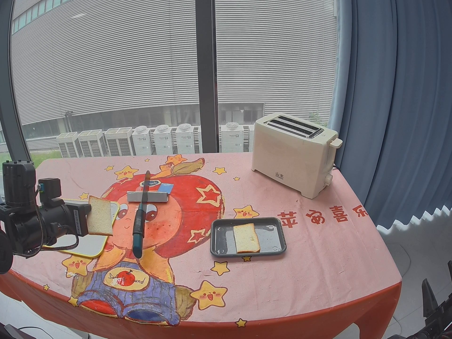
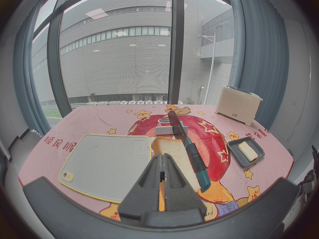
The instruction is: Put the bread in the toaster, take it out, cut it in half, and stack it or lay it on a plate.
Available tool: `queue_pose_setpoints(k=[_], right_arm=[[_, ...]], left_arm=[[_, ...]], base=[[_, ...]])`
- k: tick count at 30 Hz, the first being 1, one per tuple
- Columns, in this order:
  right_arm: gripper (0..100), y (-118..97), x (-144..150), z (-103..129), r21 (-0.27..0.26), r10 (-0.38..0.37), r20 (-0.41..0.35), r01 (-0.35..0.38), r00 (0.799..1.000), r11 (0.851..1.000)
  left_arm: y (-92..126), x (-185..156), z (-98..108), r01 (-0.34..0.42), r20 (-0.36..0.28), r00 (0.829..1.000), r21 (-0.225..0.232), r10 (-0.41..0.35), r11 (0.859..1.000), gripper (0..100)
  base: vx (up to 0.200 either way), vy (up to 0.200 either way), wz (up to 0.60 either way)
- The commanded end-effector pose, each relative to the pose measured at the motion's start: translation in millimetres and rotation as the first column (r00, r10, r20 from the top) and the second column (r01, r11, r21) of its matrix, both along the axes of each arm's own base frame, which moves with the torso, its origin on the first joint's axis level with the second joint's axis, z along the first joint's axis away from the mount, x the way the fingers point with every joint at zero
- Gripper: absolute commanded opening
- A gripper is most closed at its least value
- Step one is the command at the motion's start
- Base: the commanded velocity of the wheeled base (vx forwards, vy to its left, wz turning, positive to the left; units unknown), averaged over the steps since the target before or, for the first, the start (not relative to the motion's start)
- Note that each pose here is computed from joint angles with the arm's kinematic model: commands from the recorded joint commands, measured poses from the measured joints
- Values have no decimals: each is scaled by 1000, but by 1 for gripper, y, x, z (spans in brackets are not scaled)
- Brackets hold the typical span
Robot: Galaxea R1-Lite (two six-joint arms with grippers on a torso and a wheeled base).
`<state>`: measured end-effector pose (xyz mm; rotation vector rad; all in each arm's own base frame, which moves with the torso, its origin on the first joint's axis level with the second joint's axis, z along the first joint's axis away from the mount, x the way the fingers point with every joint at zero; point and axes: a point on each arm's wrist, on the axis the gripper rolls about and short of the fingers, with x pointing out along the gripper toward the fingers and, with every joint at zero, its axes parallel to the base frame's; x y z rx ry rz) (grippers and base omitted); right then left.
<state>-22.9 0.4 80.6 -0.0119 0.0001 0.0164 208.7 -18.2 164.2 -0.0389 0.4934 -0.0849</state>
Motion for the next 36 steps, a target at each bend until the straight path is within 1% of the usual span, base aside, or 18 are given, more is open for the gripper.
queue_pose_setpoints(k=[1,22,26,33,36], right_arm=[[100,0,0,-5,0,0,-3,0,1000,1000],[100,0,0,-5,0,0,-3,0,1000,1000],[100,0,0,-5,0,0,-3,0,1000,1000],[100,0,0,-5,0,0,-3,0,1000,1000],[100,0,0,-5,0,0,-3,0,1000,1000]], left_arm=[[-1,0,0,3,2,1000,0,-3,1000,0],[-2,3,5,11,16,1000,-6,-11,1000,0],[-10,5,9,45,33,998,-5,-45,999,0],[-12,9,14,50,50,998,-7,-49,999,0],[-16,10,15,65,55,996,-7,-65,998,0]], base=[[0,0,0],[0,0,0],[0,0,0],[0,0,0],[0,0,0]])
